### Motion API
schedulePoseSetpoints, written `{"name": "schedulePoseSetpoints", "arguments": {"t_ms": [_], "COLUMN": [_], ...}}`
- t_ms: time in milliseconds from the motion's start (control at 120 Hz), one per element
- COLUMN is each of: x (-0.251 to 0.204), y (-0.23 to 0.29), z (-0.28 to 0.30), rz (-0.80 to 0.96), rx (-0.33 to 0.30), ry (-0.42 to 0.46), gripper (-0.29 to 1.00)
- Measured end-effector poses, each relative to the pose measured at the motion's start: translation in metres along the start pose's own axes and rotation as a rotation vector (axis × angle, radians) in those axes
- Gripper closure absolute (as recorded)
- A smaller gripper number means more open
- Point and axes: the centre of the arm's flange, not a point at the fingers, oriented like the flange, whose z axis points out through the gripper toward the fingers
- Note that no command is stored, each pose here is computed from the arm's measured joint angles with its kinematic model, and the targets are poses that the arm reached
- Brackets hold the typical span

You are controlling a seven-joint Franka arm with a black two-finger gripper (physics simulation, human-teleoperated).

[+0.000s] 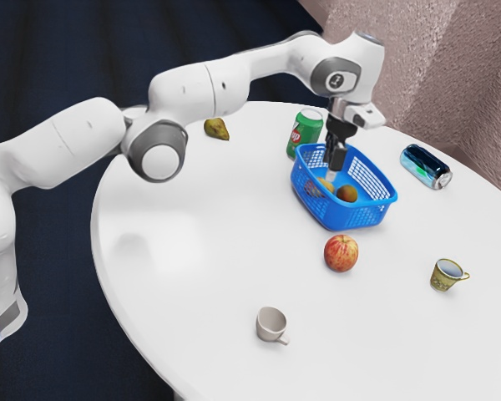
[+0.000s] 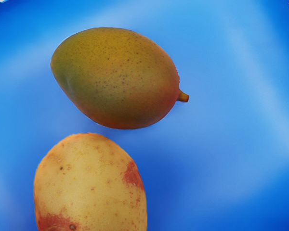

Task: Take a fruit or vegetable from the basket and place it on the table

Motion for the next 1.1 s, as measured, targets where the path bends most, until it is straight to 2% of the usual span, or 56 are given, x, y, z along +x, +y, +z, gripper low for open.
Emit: {"name": "schedulePoseSetpoints", "arguments": {"t_ms": [292,708,1100], "x": [0.009,0.002,0.005], "y": [0.002,-0.027,-0.033], "z": [0.023,0.045,0.065], "rz": [0.042,0.033,0.046], "rx": [-0.022,-0.016,-0.022], "ry": [0.009,0.005,0.002], "gripper": [0.0,0.0,0.0]}}
